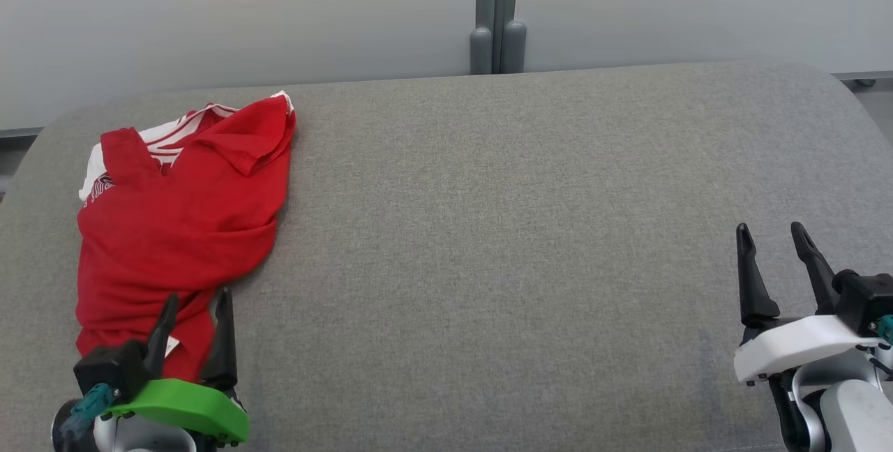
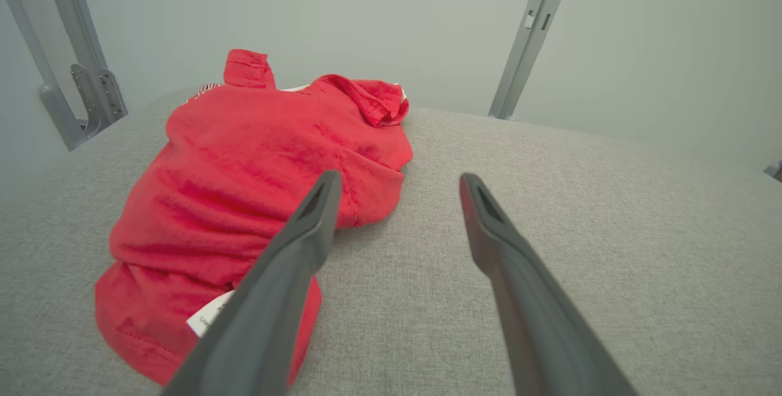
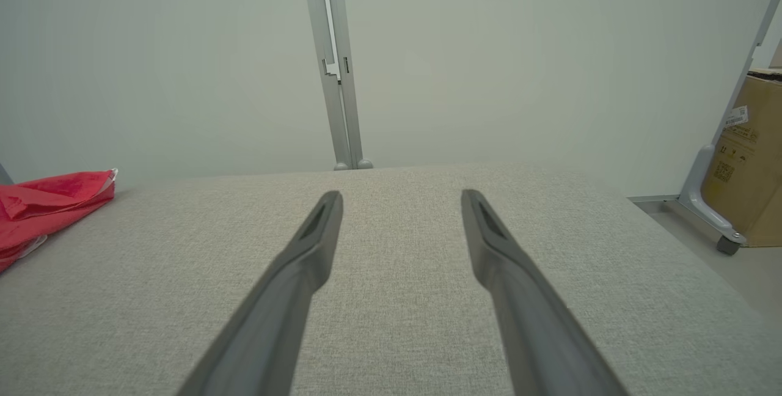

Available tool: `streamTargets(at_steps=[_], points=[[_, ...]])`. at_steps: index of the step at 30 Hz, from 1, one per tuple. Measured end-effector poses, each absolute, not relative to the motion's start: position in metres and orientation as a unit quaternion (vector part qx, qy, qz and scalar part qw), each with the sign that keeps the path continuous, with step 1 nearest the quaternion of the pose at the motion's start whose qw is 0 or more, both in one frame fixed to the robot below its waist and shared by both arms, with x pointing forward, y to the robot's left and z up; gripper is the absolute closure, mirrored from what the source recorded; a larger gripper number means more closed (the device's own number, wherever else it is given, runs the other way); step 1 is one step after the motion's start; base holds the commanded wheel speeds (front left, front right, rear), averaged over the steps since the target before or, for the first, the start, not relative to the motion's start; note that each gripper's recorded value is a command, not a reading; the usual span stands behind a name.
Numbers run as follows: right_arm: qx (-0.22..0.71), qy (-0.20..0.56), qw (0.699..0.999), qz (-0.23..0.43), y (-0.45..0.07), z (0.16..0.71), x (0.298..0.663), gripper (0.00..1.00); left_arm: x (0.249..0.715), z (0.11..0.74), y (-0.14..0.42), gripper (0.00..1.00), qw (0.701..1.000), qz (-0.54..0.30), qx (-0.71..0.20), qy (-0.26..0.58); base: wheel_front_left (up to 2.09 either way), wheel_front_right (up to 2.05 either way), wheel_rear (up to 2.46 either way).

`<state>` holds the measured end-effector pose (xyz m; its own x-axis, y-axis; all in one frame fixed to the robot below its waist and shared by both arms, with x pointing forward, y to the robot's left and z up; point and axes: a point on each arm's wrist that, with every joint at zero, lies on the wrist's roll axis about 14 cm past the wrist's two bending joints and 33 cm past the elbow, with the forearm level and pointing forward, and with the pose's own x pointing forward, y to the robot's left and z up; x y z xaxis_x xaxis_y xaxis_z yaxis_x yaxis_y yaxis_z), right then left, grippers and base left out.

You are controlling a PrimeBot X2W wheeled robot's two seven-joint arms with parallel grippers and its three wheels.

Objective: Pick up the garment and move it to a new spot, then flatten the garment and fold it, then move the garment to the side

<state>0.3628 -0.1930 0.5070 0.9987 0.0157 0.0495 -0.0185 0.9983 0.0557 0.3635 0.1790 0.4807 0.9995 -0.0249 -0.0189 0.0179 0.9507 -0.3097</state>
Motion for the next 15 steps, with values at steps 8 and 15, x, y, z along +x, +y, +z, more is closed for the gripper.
streamTargets(at_steps=[8,15], points=[[0.005,-0.037,0.999,0.008,-0.1926,0.5095,0.3614,0.0,0.3634,0.4826,0.1736,0.0,0.994,-0.027,-0.11,0.004,0.0,0.0,0.0],[-0.002,-0.026,1.0,0.004,-0.1959,0.5011,0.3572,0.0,0.3614,0.4761,0.174,0.0,0.994,-0.028,-0.106,0.012,0.0,0.0,0.0]])
